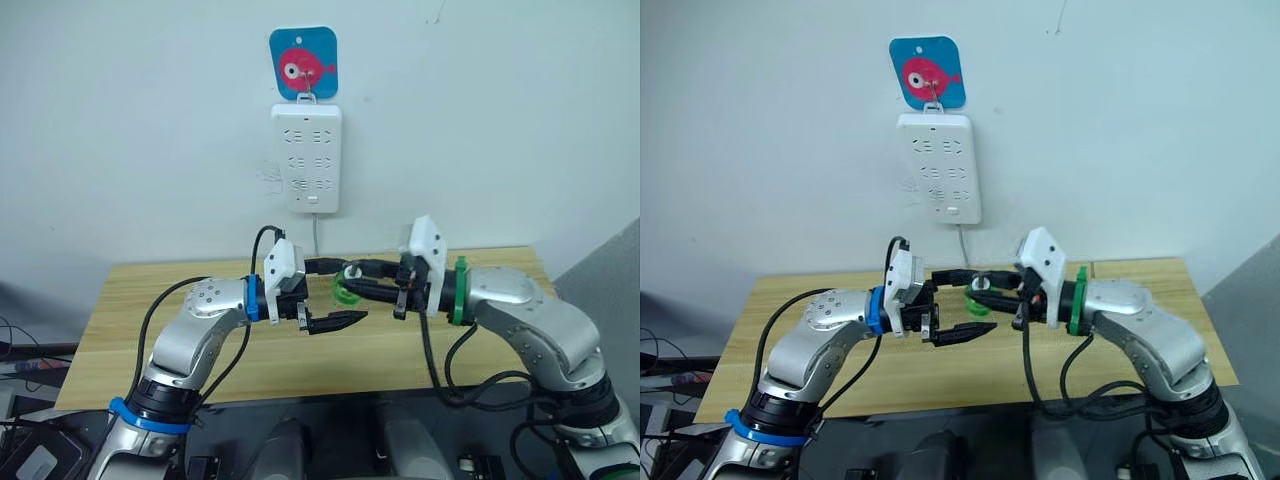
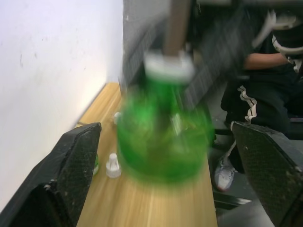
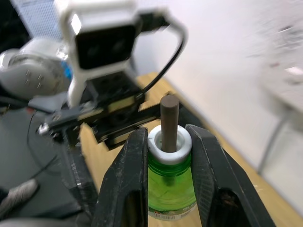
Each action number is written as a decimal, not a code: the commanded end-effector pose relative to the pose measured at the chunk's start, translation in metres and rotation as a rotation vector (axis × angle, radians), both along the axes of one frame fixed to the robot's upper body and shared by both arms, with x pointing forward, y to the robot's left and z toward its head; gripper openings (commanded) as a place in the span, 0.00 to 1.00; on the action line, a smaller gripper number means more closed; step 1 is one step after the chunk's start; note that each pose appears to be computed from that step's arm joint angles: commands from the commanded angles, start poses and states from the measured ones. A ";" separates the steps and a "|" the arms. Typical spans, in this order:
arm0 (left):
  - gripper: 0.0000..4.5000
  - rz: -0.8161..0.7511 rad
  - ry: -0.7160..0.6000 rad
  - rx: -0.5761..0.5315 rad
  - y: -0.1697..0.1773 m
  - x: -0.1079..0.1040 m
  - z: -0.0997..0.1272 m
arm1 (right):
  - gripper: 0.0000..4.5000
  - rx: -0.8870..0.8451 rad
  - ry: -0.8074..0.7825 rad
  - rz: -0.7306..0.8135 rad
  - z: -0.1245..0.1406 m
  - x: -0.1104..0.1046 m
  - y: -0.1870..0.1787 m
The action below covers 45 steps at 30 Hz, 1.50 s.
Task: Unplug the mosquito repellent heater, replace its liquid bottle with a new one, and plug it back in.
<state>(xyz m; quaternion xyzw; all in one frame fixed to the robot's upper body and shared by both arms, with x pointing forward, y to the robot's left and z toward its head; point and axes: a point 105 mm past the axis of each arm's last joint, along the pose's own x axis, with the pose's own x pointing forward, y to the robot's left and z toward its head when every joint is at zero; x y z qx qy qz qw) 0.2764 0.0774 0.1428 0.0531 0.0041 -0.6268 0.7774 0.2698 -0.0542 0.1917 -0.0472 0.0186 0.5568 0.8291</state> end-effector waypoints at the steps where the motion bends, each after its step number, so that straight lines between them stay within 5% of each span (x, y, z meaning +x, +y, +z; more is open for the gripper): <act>1: 1.00 0.039 0.060 -0.058 0.007 0.001 0.017 | 0.19 0.148 0.051 -0.079 0.022 0.005 -0.021; 7: 1.00 0.061 0.385 -0.339 0.001 0.006 0.053 | 0.19 0.495 0.230 -0.204 0.047 0.012 -0.048; 14: 1.00 0.034 0.503 -0.486 -0.016 0.007 0.077 | 0.19 0.767 0.406 -0.225 0.061 0.008 -0.045; 41: 1.00 -0.005 0.633 -0.640 -0.039 0.013 0.093 | 0.19 0.787 0.487 -0.189 0.065 -0.002 -0.027; 45: 0.80 -0.016 0.642 -0.648 -0.041 0.013 0.093 | 0.19 0.784 0.487 -0.180 0.065 -0.003 -0.025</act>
